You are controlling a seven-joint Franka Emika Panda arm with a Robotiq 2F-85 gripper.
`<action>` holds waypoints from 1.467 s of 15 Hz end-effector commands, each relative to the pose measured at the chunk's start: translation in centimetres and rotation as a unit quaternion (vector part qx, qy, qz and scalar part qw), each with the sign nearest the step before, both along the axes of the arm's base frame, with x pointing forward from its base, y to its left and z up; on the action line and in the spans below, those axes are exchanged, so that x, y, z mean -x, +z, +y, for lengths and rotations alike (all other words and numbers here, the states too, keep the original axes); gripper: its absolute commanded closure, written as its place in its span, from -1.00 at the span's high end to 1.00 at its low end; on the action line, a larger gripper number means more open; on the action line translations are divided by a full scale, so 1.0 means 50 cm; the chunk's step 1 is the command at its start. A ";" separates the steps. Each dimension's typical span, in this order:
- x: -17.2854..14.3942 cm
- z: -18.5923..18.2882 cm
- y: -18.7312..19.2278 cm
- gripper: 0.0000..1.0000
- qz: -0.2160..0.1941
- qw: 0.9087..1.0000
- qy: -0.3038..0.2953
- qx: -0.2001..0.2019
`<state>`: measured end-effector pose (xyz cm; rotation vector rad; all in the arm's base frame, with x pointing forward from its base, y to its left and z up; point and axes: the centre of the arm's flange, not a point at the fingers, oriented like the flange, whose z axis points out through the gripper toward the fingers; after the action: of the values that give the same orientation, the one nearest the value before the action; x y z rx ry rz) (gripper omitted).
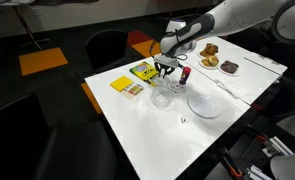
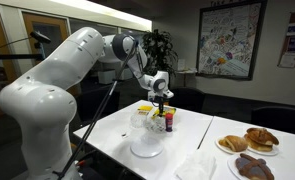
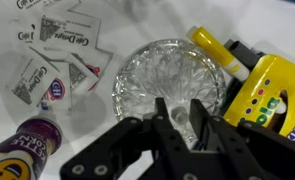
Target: Put the glass lid on the glass bowl
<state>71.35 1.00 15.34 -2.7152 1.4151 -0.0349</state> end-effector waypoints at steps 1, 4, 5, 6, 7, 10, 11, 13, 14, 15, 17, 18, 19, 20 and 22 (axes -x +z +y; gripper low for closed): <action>-0.005 0.001 0.011 -0.95 0.008 1.000 -0.002 0.009; -0.007 -0.008 0.023 -0.93 0.008 1.000 -0.002 0.011; -0.006 -0.008 0.023 -0.92 0.009 1.000 -0.002 0.011; -0.006 -0.004 0.025 -0.93 0.010 1.000 -0.002 0.010; -0.005 0.002 0.032 -0.92 0.011 1.000 -0.002 0.010; -0.003 0.016 0.059 -0.92 0.012 1.000 0.003 0.011; -0.003 0.023 0.071 -0.92 0.011 1.000 0.004 0.011; -0.002 0.037 0.093 -0.92 0.007 1.000 0.008 0.014; -0.002 0.044 0.108 -0.92 0.005 1.000 0.010 0.016; -0.002 0.052 0.120 -0.92 0.004 1.000 0.011 0.017; 0.003 0.069 0.148 -0.92 0.005 1.000 0.015 0.017; 0.006 0.078 0.162 -0.92 0.004 1.000 0.018 0.018; 0.010 0.088 0.178 -0.92 0.003 1.000 0.021 0.016; 0.015 0.099 0.191 -0.92 0.002 1.000 0.025 0.015; 0.027 0.124 0.214 -0.92 0.001 0.999 0.035 0.007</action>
<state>72.17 5.77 23.60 -2.7635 1.3451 -0.0669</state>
